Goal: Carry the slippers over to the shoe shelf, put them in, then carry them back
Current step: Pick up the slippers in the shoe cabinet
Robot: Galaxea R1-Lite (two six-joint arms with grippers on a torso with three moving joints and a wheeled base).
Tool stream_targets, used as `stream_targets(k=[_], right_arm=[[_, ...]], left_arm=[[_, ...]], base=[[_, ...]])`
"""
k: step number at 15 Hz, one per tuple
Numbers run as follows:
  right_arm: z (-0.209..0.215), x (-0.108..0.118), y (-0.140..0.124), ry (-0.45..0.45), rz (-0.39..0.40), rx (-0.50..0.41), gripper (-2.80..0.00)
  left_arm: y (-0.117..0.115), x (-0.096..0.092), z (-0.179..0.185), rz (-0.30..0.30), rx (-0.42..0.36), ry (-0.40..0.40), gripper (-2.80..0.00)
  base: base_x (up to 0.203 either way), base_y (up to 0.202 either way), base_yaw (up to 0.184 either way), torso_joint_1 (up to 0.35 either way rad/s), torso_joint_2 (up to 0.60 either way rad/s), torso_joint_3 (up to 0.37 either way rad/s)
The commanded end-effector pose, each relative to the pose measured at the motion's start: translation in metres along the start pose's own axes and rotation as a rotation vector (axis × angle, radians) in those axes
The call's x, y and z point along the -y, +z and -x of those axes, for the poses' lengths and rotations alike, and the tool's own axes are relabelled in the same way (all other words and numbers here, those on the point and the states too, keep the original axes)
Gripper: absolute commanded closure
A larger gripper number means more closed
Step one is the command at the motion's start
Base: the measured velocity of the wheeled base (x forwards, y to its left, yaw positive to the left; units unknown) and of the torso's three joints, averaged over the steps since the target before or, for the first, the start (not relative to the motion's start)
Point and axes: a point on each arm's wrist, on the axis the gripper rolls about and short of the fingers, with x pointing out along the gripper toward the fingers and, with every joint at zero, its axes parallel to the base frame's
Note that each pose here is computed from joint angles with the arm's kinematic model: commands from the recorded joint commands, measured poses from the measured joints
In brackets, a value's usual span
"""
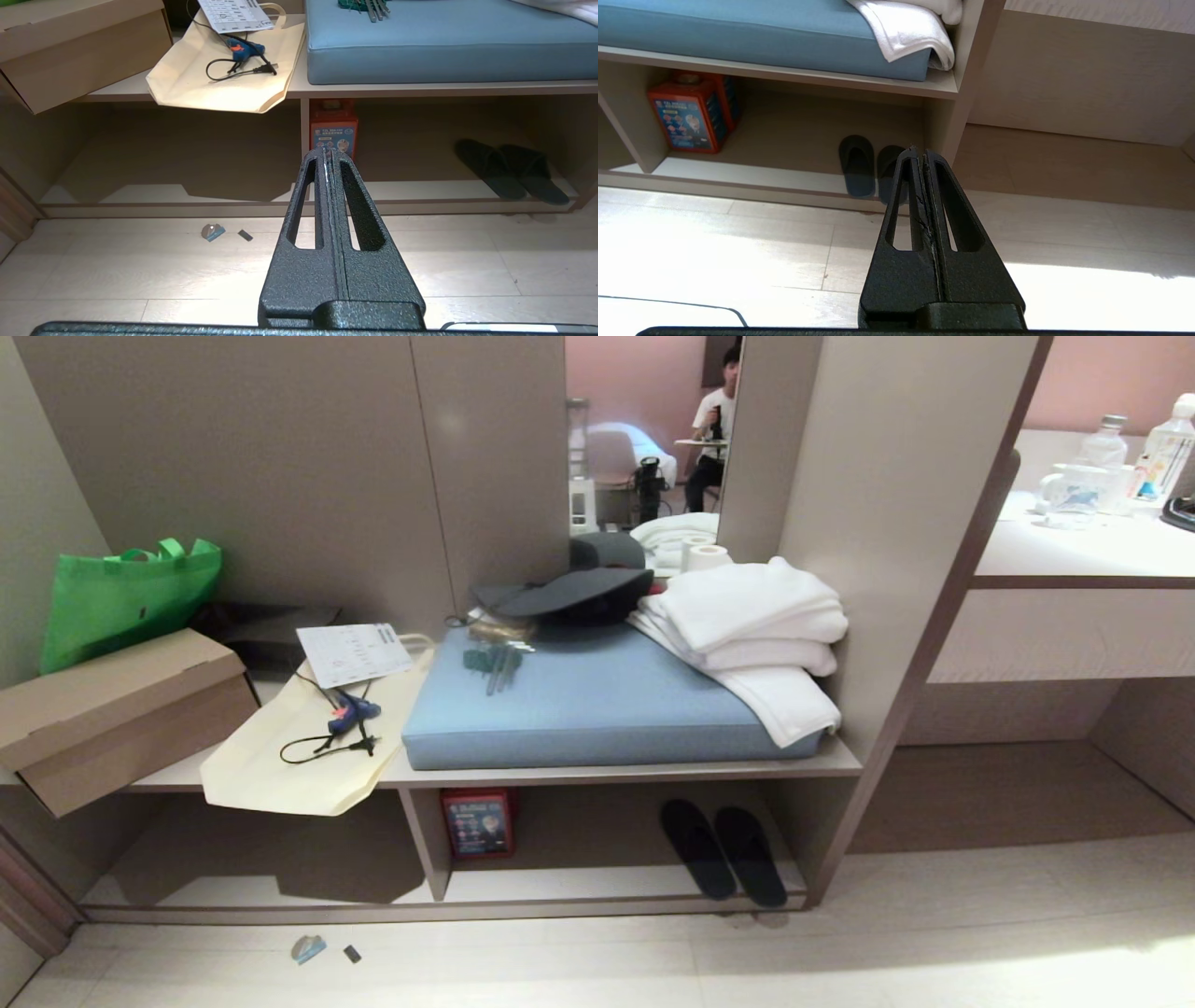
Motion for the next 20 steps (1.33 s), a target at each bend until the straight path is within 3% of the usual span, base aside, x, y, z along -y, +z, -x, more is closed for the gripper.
stream_targets(k=[1,11,20], right_arm=[[-0.0001,0.0000,0.0001,0.001,0.001,-0.001,0.00],[-0.0001,0.0000,0.0001,0.000,0.001,0.000,0.00],[0.0000,0.0000,0.0001,0.000,0.000,0.000,0.00]], left_arm=[[0.0001,0.0000,-0.0001,0.003,0.000,0.001,0.00],[-0.0003,0.0000,0.0001,0.003,-0.006,0.001,0.00],[0.0001,0.0000,0.0002,0.003,-0.005,0.002,0.00]], base=[[0.000,0.000,0.000,0.000,0.00,0.000],[0.000,0.000,0.000,0.000,0.00,-0.005],[0.000,0.000,0.000,0.002,0.00,-0.184]])
